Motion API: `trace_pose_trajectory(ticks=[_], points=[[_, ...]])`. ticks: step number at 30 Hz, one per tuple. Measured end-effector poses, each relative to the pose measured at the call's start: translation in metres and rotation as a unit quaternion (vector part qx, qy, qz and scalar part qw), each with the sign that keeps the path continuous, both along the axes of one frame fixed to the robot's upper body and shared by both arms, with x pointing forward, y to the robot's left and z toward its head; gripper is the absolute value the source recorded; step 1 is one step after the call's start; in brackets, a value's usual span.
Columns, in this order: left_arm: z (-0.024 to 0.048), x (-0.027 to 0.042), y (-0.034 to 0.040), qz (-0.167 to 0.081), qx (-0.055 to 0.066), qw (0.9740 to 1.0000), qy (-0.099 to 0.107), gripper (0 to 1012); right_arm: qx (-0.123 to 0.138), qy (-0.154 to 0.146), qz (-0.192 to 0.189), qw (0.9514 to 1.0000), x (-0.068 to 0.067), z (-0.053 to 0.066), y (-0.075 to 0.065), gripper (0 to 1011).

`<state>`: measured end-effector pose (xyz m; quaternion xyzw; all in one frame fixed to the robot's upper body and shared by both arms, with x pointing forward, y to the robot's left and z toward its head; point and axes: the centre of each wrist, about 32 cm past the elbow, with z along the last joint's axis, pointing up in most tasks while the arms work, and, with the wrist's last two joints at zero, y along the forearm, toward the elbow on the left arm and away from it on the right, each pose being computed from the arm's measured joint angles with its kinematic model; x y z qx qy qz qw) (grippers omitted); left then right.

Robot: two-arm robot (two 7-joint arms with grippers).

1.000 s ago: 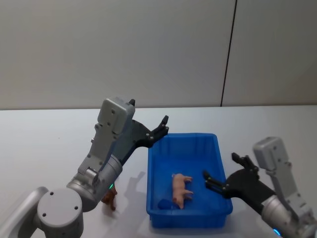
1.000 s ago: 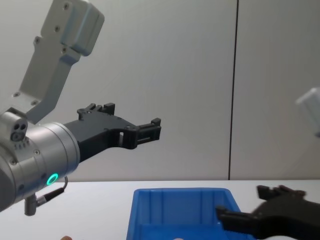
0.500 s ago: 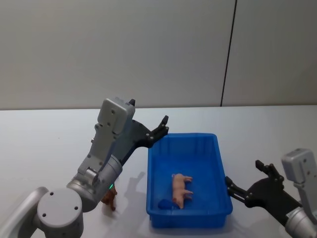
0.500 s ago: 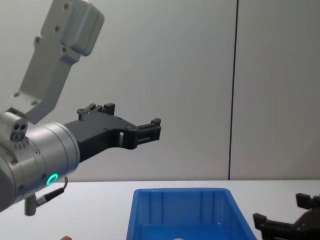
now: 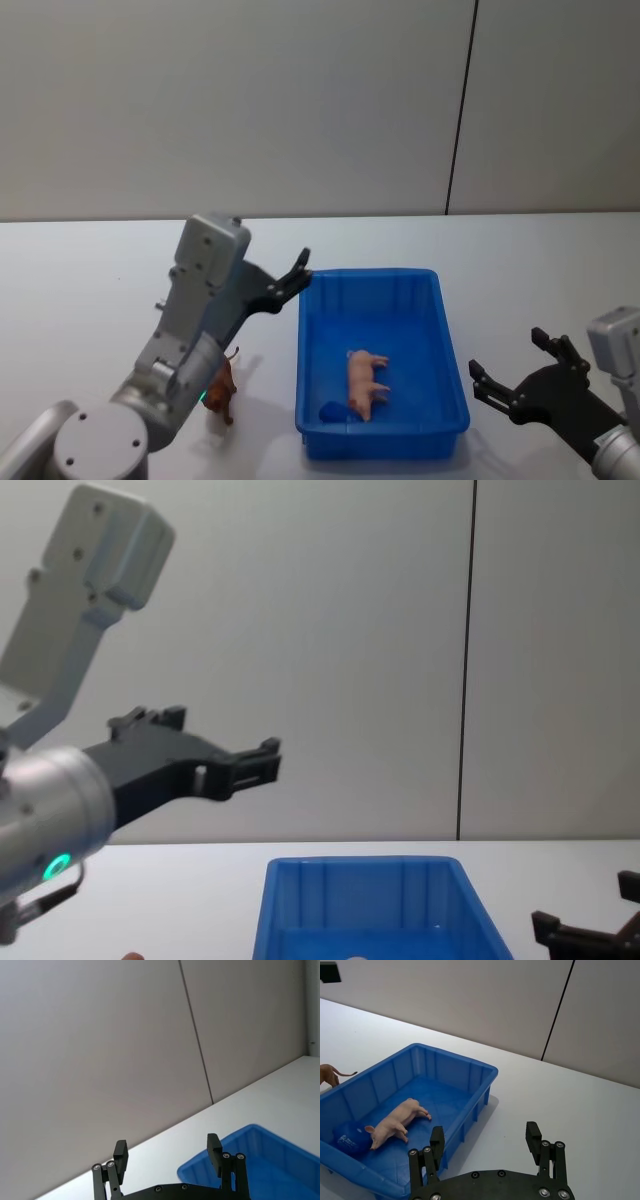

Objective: Pick up the two dolls from the table and place them into the box.

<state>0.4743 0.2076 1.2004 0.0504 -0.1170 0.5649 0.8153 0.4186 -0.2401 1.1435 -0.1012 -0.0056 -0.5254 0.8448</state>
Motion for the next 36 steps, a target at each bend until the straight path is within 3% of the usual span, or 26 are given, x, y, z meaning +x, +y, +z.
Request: trace_pose_trajectory(ticks=[9, 18, 28, 36], points=[[-0.0084, -0.0258, 0.0115, 0.045, -0.002, 0.9983, 0.037, 1000, 0.000, 0.000, -0.002, 1.0000, -0.002, 0.000, -0.002, 1001], [-0.0213, -0.0492, 0.0197, 0.067, -0.009, 0.9945, 0.080, 1000, -0.001, 0.000, -0.003, 1.0000, -0.003, 0.000, -0.004, 1001], [-0.0363, -0.0666, 0.0270, 0.069, -0.015, 0.9900, 0.123, 1000, 0.000, -0.001, -0.003, 1.0000, -0.003, 0.000, -0.004, 1001], [-0.0468, -0.0733, 0.0328, 0.062, -0.014, 0.9871, 0.147, 1000, -0.001, -0.001, -0.004, 1.0000, -0.003, 0.000, -0.004, 1001]])
